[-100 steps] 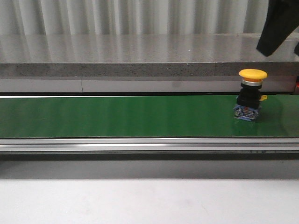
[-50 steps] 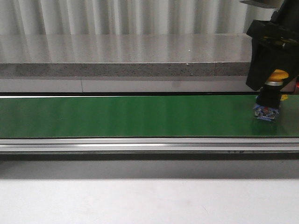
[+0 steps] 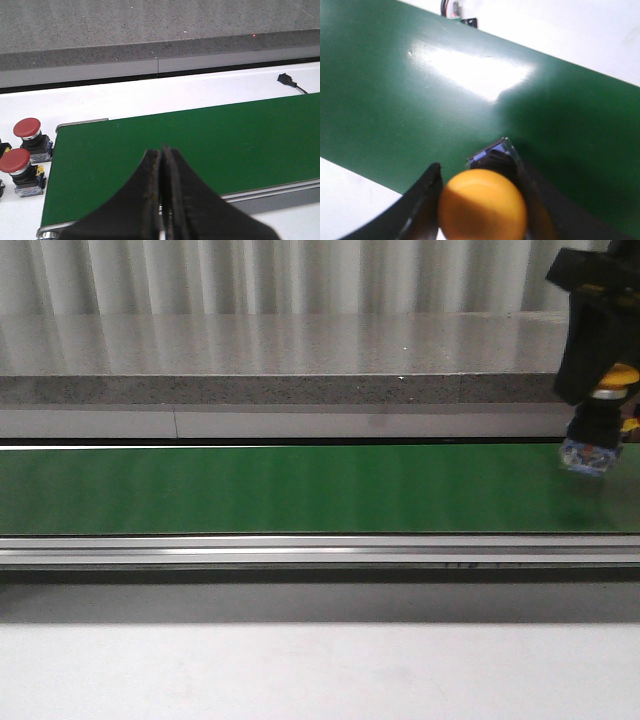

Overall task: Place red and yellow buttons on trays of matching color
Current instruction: 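Grasp the yellow button on the belt with the right gripper, then carry the yellow button into the yellow tray with the right gripper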

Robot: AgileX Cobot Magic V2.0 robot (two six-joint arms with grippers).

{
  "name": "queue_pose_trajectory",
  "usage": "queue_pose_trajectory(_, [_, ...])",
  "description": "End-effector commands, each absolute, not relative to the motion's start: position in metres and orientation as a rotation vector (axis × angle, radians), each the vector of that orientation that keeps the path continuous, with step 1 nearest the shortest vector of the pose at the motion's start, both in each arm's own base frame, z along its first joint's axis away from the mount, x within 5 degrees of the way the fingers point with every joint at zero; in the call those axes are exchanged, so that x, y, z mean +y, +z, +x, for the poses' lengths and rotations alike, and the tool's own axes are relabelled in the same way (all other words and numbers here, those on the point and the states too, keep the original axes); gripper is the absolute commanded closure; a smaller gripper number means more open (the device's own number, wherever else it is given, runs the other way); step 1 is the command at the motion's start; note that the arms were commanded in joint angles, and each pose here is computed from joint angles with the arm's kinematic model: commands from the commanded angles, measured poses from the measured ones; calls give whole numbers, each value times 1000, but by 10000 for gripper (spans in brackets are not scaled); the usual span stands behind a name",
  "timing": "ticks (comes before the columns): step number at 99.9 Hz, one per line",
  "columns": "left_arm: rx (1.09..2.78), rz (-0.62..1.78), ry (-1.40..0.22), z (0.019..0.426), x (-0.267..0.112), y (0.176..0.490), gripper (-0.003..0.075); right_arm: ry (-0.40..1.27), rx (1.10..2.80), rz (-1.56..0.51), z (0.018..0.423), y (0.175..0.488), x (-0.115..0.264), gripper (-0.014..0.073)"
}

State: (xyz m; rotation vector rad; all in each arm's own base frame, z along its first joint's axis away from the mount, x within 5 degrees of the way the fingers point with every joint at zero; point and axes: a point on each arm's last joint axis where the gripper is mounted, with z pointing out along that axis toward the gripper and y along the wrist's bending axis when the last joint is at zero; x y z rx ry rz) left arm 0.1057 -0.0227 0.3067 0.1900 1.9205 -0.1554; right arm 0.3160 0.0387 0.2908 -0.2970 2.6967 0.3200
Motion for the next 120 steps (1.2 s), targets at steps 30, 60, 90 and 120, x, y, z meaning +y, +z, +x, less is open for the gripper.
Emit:
queue_pose_trajectory(30, [1817,181,-174,107,-24,322,740,72,2536,218,270,356,-49,495])
queue_pose_trajectory(60, [1817,181,-174,107,-24,322,740,-73,2449,649,241,347,-127,495])
queue_pose_trajectory(90, [1817,181,-174,107,-24,322,740,-202,2195,1033,208,345,-197,495])
queue_pose_trajectory(120, [1817,181,-174,107,-24,322,740,-206,2200,1069,230,311,-225,495])
